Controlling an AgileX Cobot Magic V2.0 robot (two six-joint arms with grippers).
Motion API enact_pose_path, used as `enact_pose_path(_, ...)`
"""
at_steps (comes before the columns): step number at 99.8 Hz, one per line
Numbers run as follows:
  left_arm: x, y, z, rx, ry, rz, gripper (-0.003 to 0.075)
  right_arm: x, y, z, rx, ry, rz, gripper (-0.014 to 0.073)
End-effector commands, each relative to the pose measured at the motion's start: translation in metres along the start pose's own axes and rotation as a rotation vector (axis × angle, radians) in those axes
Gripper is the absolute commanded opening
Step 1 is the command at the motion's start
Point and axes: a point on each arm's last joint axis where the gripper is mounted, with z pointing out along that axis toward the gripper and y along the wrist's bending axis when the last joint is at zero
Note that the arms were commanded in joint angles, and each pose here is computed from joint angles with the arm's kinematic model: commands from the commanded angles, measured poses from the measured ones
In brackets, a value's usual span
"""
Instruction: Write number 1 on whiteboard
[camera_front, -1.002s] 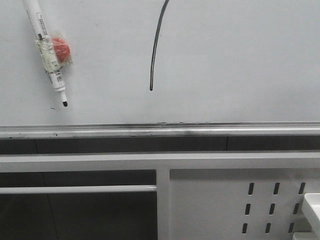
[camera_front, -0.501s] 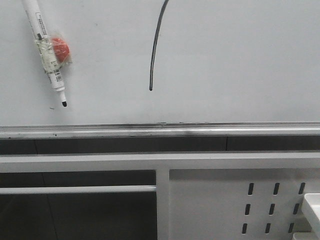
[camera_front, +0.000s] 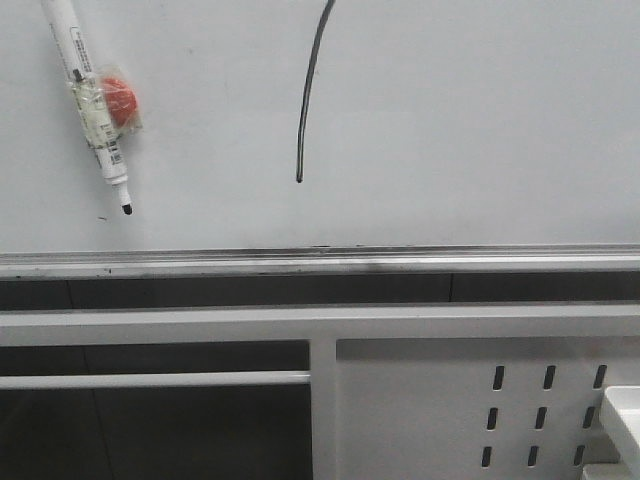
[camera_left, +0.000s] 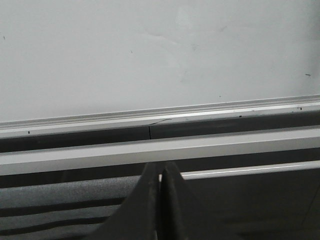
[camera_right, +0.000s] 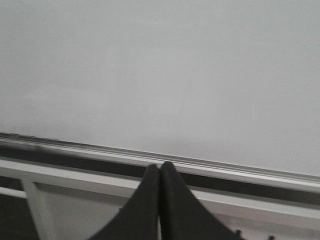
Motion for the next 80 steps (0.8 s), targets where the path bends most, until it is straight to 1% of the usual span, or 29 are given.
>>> enact_pose_path(1, 0.005, -0.001, 0.002, 0.01, -0.043, 0.001, -0.002, 0.001, -0.004, -0.001, 0.068, -0.03, -0.01, -0.0069)
enact_pose_path(14, 0.005, -0.001, 0.002, 0.01, -0.043, 0.001, -0.002, 0.008, -0.009, -0.002, 0.165, 0.047, -0.001, -0.0069)
enact_pose_path(29, 0.005, -0.001, 0.002, 0.01, -0.043, 0.001, -0.002, 0.019, -0.012, -0.004, 0.213, 0.162, 0.017, -0.0069)
enact_pose_path(80, 0.005, -0.001, 0.002, 0.01, -0.043, 0.001, -0.002, 0.018, -0.013, -0.004, 0.225, 0.159, 0.019, -0.0069)
